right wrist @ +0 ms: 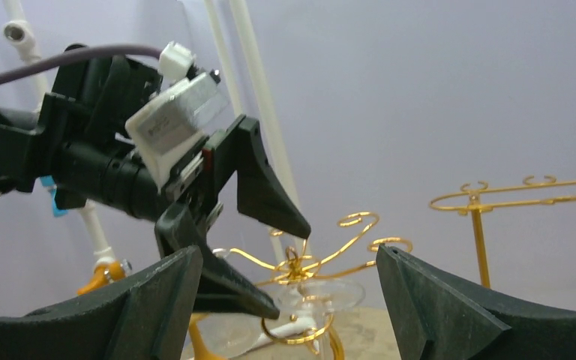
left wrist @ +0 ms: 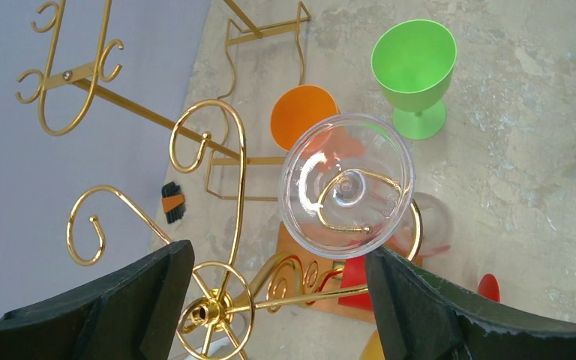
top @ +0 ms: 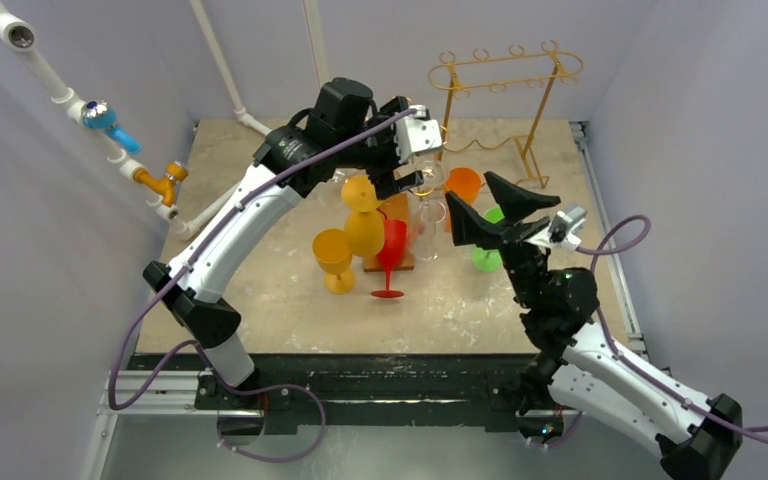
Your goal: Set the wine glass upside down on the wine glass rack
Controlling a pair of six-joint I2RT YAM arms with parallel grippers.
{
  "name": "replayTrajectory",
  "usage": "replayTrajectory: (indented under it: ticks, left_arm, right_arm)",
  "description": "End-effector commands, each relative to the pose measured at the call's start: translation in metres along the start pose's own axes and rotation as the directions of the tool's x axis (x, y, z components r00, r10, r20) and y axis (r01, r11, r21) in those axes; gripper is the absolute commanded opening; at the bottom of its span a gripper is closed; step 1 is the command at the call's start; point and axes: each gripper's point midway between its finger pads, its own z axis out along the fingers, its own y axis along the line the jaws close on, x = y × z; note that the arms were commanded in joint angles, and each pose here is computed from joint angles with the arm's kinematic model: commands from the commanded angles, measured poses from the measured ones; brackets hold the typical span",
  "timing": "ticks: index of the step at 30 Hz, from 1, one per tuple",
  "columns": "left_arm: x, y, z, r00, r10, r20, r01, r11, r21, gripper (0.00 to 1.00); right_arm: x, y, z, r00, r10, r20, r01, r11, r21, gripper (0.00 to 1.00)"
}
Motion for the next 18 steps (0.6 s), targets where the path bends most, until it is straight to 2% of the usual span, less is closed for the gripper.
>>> replayTrajectory:
  ticks: [1,9,14,18]
  left_arm:
    - [-0.008,0.008,-0.026,1.000,-0.027,-0.010,0.026,0.997,-0.072,0.90]
    - [-0.034,-0.011,-0.044,0.998,-0.031,0.060,0.031,1.000,-0.005,0.94]
    - [-0.042,-0.012,-0.056,0.995,-0.054,0.084,0.055,0.998,-0.014,0.97]
    - [-0.053,-0.004,-0.070,0.992,-0.072,0.101,0.079,0.995,-0.060,0.97]
  right_arm:
    - [0.006,-0.011,0.019,0.989,-0.032,-0.143,0.046,0.994,0.099,0.96]
    - [-0.007,-0.035,0.076,0.958,-0.101,-0.270,0.183,0.937,0.298,0.95]
    - [-0.005,-0.044,0.106,0.920,-0.160,-0.357,0.279,0.907,0.315,0.95]
    - [0.003,-0.056,0.125,0.907,-0.102,-0.409,0.246,0.917,0.315,0.91]
